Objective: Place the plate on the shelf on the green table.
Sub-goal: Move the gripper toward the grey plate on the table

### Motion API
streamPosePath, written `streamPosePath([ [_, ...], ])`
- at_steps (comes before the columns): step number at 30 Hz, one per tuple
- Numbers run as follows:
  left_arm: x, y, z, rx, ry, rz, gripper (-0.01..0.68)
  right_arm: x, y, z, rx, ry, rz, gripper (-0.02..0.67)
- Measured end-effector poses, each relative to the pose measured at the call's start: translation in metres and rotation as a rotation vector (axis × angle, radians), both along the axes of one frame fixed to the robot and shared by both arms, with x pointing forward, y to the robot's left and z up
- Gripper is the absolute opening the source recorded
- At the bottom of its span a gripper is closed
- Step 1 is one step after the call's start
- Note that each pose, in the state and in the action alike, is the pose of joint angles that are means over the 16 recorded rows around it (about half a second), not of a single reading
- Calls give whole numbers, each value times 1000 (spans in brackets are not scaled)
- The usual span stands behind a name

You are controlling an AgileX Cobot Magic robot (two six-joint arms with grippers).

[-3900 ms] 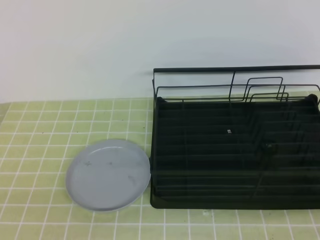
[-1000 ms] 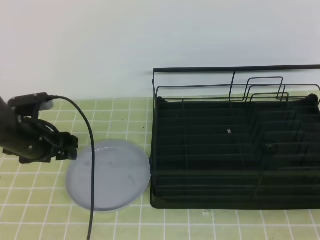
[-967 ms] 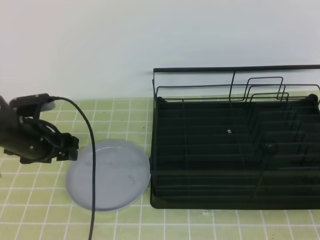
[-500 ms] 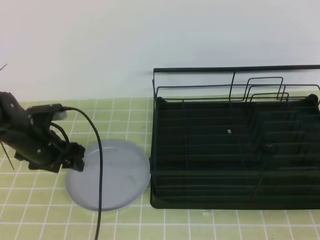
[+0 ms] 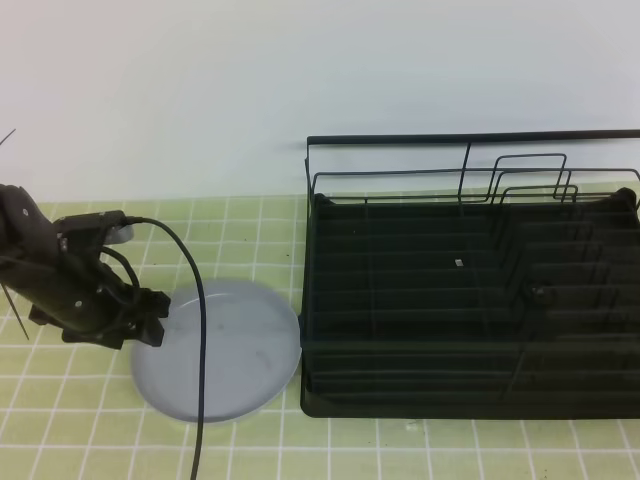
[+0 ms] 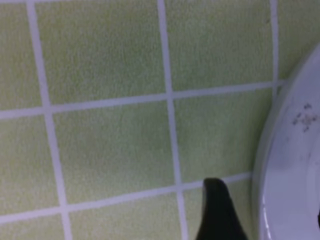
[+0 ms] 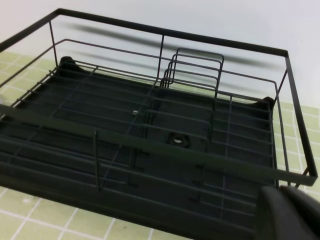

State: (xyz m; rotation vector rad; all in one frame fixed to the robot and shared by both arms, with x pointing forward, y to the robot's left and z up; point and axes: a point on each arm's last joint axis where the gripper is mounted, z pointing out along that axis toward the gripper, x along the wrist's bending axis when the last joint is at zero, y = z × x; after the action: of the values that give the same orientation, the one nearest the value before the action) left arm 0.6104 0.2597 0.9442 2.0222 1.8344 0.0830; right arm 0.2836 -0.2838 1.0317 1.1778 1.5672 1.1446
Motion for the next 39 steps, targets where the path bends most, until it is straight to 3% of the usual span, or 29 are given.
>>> streamPosePath([
  [26, -3, 2, -1, 34, 29, -26, 252, 0, 0, 0, 0, -4, -1, -3],
  [39, 1, 2, 0, 30, -17, -8, 325, 0, 0, 0, 2, -4, -1, -3],
])
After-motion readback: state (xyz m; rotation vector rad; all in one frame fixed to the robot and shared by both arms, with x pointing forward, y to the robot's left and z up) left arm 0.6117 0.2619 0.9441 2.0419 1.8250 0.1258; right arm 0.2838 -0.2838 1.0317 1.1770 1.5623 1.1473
